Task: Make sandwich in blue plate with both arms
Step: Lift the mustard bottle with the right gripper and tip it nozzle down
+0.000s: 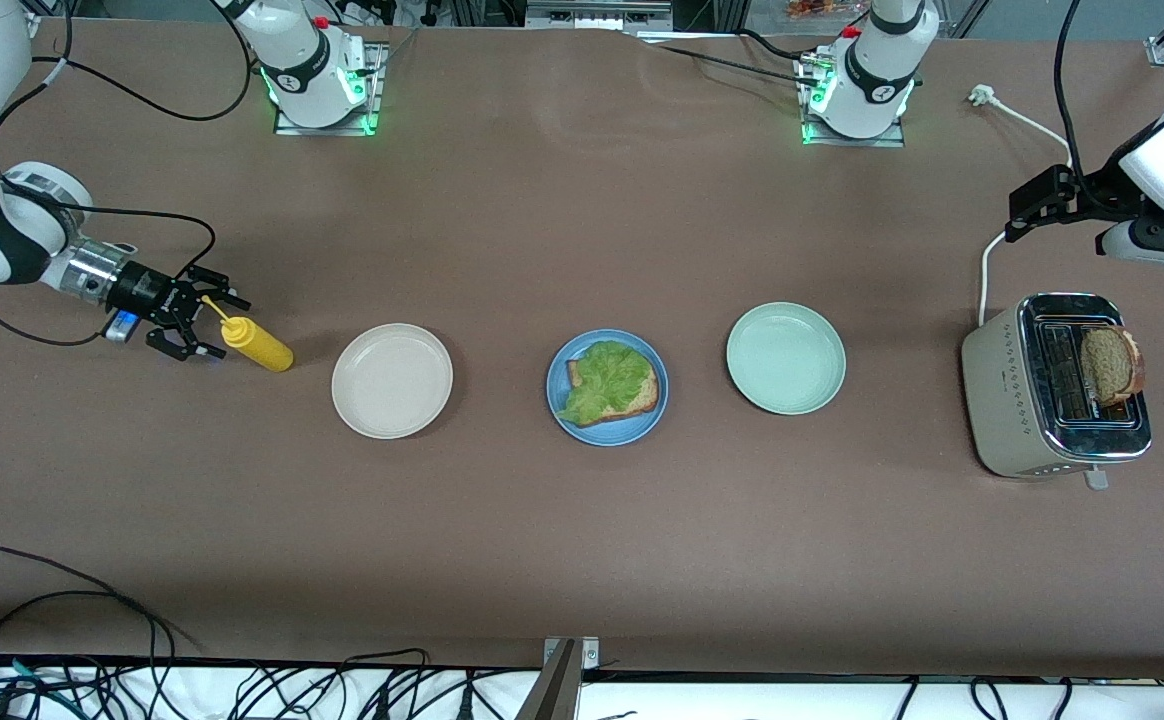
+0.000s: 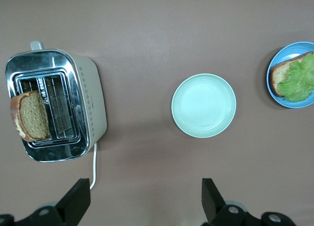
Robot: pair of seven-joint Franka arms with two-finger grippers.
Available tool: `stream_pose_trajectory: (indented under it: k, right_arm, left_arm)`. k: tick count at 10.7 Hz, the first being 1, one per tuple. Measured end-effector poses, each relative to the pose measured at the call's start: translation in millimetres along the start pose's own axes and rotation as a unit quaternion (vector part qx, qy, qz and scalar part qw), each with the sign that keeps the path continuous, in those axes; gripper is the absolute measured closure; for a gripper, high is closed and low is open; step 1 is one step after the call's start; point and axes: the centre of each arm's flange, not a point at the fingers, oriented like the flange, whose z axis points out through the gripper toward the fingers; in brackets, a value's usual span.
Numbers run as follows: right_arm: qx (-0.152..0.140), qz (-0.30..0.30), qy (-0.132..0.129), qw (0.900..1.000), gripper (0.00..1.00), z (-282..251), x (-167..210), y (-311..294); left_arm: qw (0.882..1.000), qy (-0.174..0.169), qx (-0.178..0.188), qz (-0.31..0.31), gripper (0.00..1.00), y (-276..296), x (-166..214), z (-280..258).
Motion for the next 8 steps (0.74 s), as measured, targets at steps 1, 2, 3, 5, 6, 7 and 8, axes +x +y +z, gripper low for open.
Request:
stream_pose_trajectory:
  k: [1, 2, 3, 5, 6, 7, 8]
  right_arm:
    - [-0.003, -0.007, 0.002, 1.000, 0.00, 7.9, -4.5, -5.8]
    - [-0.006, -0.012, 0.004, 1.000, 0.00, 15.0, -8.2, -10.0]
    - [-0.009, -0.014, 0.003, 1.000, 0.00, 20.1, -8.9, -10.7]
    - [-0.012, -0.011, 0.003, 1.000, 0.00, 23.6, -5.5, -9.2]
    - [-0.010, -0.009, 0.002, 1.000, 0.00, 23.8, -5.1, -9.6]
    - [-0.010, -0.010, 0.002, 1.000, 0.00, 24.9, -5.7, -10.7]
    - [-0.009, -0.012, 0.004, 1.000, 0.00, 28.1, -7.3, -12.4]
  left_arm:
    - [1.000, 0.000, 0.000, 0.000, 0.00, 0.4, 0.0, 0.0]
    - [1.000, 0.000, 0.000, 0.001, 0.00, 0.6, 0.0, 0.0]
    - [1.000, 0.000, 0.000, 0.001, 0.00, 0.7, 0.1, 0.0]
    - [1.000, 0.000, 0.000, 0.003, 0.00, 2.7, 0.2, 0.1]
    - [1.000, 0.000, 0.000, 0.004, 0.00, 3.9, 0.3, 0.1]
    - [1.000, 0.000, 0.000, 0.004, 0.00, 4.4, 0.5, 0.3]
    - [1.000, -0.001, 0.000, 0.004, 0.00, 4.5, 0.7, 0.8]
